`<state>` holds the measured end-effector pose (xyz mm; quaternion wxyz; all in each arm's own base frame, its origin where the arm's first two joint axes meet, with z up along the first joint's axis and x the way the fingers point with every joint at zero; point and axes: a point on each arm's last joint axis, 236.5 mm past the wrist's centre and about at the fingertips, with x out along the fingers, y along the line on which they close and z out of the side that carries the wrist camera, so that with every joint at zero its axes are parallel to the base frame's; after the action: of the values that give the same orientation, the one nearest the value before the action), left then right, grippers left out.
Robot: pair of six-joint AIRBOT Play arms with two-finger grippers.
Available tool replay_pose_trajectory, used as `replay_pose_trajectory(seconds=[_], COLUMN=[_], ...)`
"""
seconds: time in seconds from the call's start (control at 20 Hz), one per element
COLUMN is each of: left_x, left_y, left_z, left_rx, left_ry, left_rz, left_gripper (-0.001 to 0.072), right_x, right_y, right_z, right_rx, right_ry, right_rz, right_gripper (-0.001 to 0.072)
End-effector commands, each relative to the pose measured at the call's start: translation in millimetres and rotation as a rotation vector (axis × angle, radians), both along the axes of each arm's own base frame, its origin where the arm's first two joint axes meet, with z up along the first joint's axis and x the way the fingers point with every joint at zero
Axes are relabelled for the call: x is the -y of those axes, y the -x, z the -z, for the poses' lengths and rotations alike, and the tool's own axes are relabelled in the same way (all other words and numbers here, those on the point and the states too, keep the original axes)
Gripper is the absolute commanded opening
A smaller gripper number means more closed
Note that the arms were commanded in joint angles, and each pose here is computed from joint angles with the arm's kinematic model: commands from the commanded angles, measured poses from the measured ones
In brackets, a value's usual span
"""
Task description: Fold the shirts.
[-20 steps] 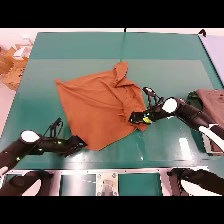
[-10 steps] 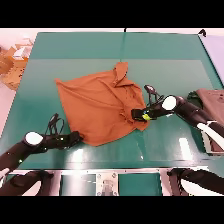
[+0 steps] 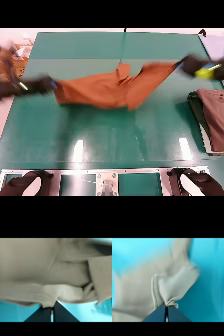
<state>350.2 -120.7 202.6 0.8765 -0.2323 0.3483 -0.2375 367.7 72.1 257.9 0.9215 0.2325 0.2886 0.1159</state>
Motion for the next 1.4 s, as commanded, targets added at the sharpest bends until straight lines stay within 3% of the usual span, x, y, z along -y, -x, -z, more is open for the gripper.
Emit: replay_pose_trajectory(seconds=[0.0, 0.15, 0.25, 0.5, 0.7, 0.95, 1.2, 1.35], left_x=[-8, -25, -38, -40, -48, -61, -59, -51], left_y=[34, 106, 134, 103, 32, -90, -198, -228], left_z=[-217, -349, -379, -332, -240, -61, 101, 158], left_rx=[0.512, 0.874, 0.959, 0.794, 0.54, 0.165, -0.019, -0.043], left_ry=[-0.103, -0.189, -0.235, -0.259, -0.276, -0.292, -0.191, -0.138], left_rz=[-0.01, -0.145, -0.221, -0.193, -0.153, -0.068, -0.047, -0.061], left_gripper=[0.002, 0.002, 0.0021, 0.0021, 0.0021, 0.0021, 0.0021, 0.0022], right_x=[45, 56, 54, 55, 65, 86, 56, 33], right_y=[57, 116, 145, 141, 62, -61, -171, -210], right_z=[-166, -268, -306, -309, -228, -51, 117, 198], right_rx=[0.403, 0.687, 0.807, 0.814, 0.589, 0.261, 0.048, -0.051], right_ry=[0.053, 0.105, 0.13, 0.124, 0.065, -0.017, -0.052, -0.048], right_rz=[0.158, 0.25, 0.276, 0.276, 0.223, 0.218, 0.226, 0.215], right_gripper=[0.0013, 0.0013, 0.0013, 0.0013, 0.0013, 0.0013, 0.0013, 0.0013])
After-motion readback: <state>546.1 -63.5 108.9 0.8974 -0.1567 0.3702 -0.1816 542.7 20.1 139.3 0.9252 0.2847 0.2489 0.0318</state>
